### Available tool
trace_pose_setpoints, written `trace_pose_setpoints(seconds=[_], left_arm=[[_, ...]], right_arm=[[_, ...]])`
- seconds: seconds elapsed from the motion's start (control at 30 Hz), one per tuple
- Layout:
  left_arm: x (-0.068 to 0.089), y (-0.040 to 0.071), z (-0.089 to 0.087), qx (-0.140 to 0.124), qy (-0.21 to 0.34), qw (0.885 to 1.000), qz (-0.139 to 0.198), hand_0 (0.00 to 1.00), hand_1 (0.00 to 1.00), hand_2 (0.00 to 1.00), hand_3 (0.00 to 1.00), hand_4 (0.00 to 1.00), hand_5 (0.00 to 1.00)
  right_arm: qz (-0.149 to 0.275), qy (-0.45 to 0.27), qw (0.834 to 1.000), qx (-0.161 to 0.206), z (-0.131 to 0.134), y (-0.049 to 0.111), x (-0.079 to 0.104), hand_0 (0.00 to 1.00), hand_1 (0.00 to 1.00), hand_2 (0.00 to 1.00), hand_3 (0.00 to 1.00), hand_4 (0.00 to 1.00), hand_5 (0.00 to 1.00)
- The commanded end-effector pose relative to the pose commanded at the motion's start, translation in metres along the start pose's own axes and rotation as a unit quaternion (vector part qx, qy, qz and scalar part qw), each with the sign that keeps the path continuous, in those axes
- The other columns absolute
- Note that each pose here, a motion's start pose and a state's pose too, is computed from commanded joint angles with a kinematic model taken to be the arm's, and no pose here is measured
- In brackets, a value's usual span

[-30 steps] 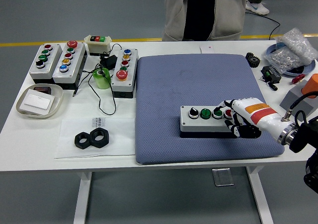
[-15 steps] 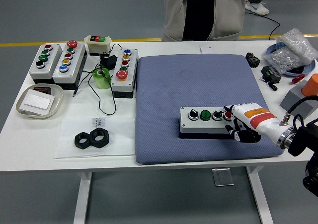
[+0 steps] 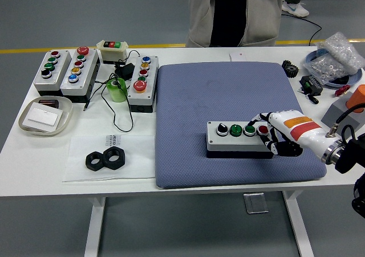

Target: Pick up the button,place it on the desk,press the button,press the button

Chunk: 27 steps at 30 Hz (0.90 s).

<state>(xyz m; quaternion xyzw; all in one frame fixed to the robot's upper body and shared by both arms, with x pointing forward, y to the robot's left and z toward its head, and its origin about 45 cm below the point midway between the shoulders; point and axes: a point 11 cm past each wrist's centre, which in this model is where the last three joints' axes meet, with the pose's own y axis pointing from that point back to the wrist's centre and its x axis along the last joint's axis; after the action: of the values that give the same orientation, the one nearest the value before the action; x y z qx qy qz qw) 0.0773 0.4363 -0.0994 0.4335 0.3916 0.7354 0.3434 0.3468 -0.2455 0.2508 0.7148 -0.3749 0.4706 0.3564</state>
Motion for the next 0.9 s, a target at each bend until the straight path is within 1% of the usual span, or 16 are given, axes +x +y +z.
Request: trace_pose_setpoints(seconds=[0.07, 0.1, 0.17, 0.27, 0.3, 0.37, 0.47, 0.5, 0.6, 0.67, 0.7, 0.8, 0.87, 0.9], left_arm=[[0.000, 0.000, 0.000, 0.000, 0.000, 1.000, 0.000, 0.737, 0.825, 0.855, 0.824, 0.623, 0.998], [0.000, 0.000, -0.001, 0.001, -0.001, 1.000, 0.000, 0.737, 0.825, 0.855, 0.824, 0.623, 0.998], [0.000, 0.000, -0.001, 0.001, -0.001, 1.000, 0.000, 0.737, 0.825, 0.855, 0.824, 0.623, 0.998], [0.001, 0.000, -0.002, 0.002, -0.001, 1.000, 0.001, 0.737, 0.825, 0.855, 0.824, 0.623, 0.998], [0.001, 0.000, -0.002, 0.002, -0.002, 1.000, 0.001, 0.737, 0.825, 0.855, 0.824, 0.623, 0.998], [0.001, 0.000, -0.002, 0.003, -0.002, 1.000, 0.001, 0.737, 0.825, 0.855, 0.824, 0.623, 0.998], [0.001, 0.000, -0.003, 0.003, -0.003, 1.000, 0.001, 0.737, 0.825, 0.855, 0.824, 0.623, 0.998], [0.001, 0.000, -0.003, 0.003, -0.003, 1.000, 0.001, 0.738, 0.826, 0.856, 0.824, 0.623, 0.998], [0.001, 0.000, -0.004, 0.004, -0.004, 1.000, 0.002, 0.738, 0.826, 0.856, 0.824, 0.623, 0.998], [0.002, 0.000, -0.005, 0.005, -0.005, 1.000, 0.002, 0.738, 0.826, 0.856, 0.824, 0.623, 0.998], [0.002, 0.000, -0.006, 0.005, -0.005, 1.000, 0.002, 0.741, 0.826, 0.856, 0.824, 0.623, 0.998], [0.002, 0.000, -0.006, 0.006, -0.006, 1.000, 0.002, 0.741, 0.826, 0.856, 0.824, 0.623, 0.998], [0.002, 0.000, -0.006, 0.006, -0.006, 1.000, 0.002, 0.741, 0.826, 0.856, 0.824, 0.623, 0.998], [0.002, 0.000, -0.006, 0.006, -0.006, 1.000, 0.002, 0.742, 0.825, 0.856, 0.824, 0.622, 0.998]], right_arm=[[0.009, -0.003, 1.000, 0.002, -0.001, 0.001, 0.005, 0.273, 0.055, 0.173, 0.728, 0.510, 0.002], [0.023, -0.007, 1.000, 0.004, -0.001, 0.003, 0.013, 0.326, 0.071, 0.205, 0.737, 0.635, 0.002], [0.046, -0.014, 0.999, 0.006, -0.001, 0.007, 0.024, 0.326, 0.071, 0.205, 0.737, 0.635, 0.002], [0.086, -0.029, 0.996, -0.003, 0.005, 0.011, 0.038, 0.326, 0.071, 0.205, 0.737, 0.635, 0.002], [0.096, -0.035, 0.995, -0.006, 0.007, 0.012, 0.042, 0.349, 0.288, 0.417, 0.924, 0.675, 0.058], [0.113, -0.055, 0.992, -0.019, 0.015, 0.014, 0.050, 0.349, 0.288, 0.417, 0.924, 0.675, 0.058], [0.126, -0.077, 0.989, -0.027, 0.023, 0.016, 0.055, 0.349, 0.288, 0.417, 0.924, 0.675, 0.058], [0.129, -0.086, 0.988, -0.029, 0.025, 0.017, 0.056, 0.832, 0.765, 0.871, 0.998, 0.729, 0.116], [0.147, -0.139, 0.979, -0.037, 0.037, 0.019, 0.056, 0.832, 0.765, 0.871, 0.998, 0.729, 0.116], [0.158, -0.183, 0.969, -0.039, 0.042, 0.020, 0.055, 0.832, 0.765, 0.871, 0.998, 0.729, 0.116], [0.165, -0.202, 0.965, -0.040, 0.045, 0.021, 0.054, 0.975, 0.896, 0.976, 0.998, 0.769, 0.165], [0.190, -0.263, 0.945, -0.043, 0.055, 0.024, 0.053, 0.975, 0.896, 0.976, 0.998, 0.769, 0.165], [0.198, -0.303, 0.931, -0.047, 0.060, 0.025, 0.052, 0.975, 0.896, 0.976, 0.998, 0.769, 0.165], [0.204, -0.321, 0.924, -0.049, 0.064, 0.026, 0.051, 0.981, 0.907, 0.982, 0.998, 0.772, 0.195]])
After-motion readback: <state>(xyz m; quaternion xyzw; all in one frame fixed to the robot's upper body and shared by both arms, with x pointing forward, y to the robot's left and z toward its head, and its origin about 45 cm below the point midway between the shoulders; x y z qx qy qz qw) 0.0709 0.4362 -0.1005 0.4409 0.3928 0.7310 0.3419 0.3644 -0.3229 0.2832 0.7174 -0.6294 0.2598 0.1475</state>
